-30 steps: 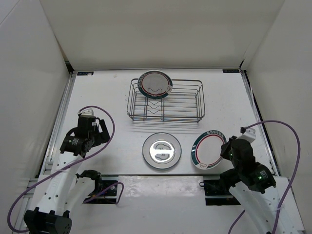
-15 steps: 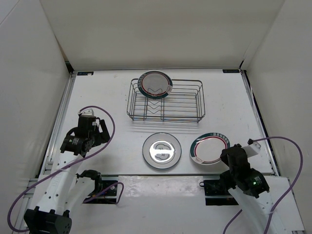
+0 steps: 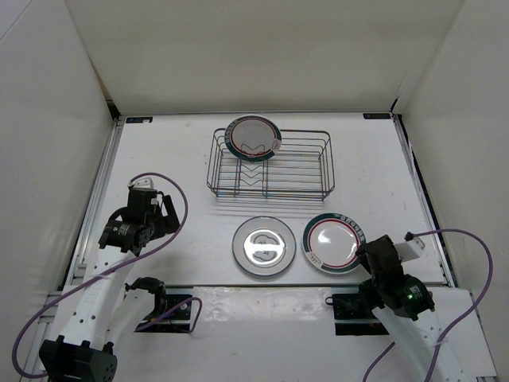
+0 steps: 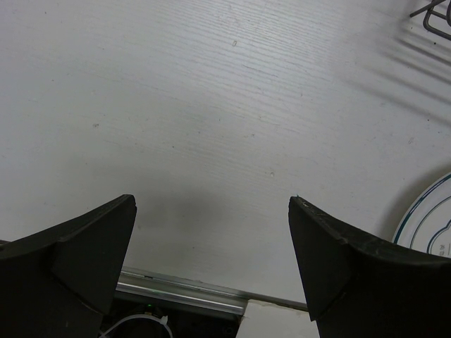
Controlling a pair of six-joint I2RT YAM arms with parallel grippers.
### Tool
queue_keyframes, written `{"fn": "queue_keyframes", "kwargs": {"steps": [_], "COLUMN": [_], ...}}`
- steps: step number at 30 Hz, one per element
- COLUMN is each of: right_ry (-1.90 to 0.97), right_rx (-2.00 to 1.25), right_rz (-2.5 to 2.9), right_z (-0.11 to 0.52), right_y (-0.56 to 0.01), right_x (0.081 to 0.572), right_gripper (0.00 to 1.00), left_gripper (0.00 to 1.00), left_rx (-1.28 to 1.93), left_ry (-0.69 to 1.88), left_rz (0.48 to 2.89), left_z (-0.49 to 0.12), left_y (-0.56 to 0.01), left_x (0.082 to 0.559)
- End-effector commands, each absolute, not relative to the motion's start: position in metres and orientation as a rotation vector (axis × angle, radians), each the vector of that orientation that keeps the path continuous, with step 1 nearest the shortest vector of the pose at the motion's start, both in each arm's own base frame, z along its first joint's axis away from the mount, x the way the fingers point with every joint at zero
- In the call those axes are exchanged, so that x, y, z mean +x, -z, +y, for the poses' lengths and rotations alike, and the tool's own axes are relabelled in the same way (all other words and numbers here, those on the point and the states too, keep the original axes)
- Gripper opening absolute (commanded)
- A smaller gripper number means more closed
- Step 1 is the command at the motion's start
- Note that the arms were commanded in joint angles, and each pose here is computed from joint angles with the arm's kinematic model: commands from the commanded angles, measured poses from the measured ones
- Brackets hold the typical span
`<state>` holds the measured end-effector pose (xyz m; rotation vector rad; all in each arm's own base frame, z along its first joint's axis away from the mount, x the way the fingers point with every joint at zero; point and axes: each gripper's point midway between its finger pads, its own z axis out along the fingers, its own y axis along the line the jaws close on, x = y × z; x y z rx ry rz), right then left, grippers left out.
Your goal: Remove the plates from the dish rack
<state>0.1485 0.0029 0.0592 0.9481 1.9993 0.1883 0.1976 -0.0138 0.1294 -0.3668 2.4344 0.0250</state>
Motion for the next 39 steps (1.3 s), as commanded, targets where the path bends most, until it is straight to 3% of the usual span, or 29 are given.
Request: {"fn": "queue_keyframes", "kwargs": {"steps": [1,17,20,28,31,36,38,39], "right_ry": [-0.156,-0.226,-0.315,-0.383,-0.433,-0.44,-0.427,-0.417], "right_rx": [0.996,0.869,0.712,0.33,0.276,0.239,0.191,0.195], "right_rz": [2.022,2.005,1.954,2.03,2.01,1.955,1.94,1.944], "right_z": [-0.002,0.006,0.019,0.042,0.049,0.05,0.051,0.05], "right_y": [-0.052,-0.091,-0.126,-0.157,-0.164,-0.178,-0.183,-0.183], "right_x": [0.139,0.145,0.157,0.142,0.14,0.144,0.145,0.147], "right_gripper": [0.47,0.58,0.56,0.56,0.56,0.56,0.56,0.56], "left_gripper": [1.0,1.0,1.0,1.0,1.0,0.98,0.98,0.98], "left_rx": [-0.363,-0.299,-0.271,-0.241,-0.259,-0.048,0.015,0.044], "left_ry": [-0.018,0.028,0.062,0.109,0.204,0.413,0.437,0.443], "left_rz": [2.435,2.452,2.443,2.385,2.29,1.869,1.843,1.783], "left_z": [-0.015,-0.023,-0.028,-0.033,-0.043,-0.077,-0.086,-0.09], "left_y": [-0.128,-0.126,-0.126,-0.141,-0.16,-0.26,-0.277,-0.316], "left_x": [0.197,0.198,0.2,0.207,0.213,0.261,0.272,0.283]}}
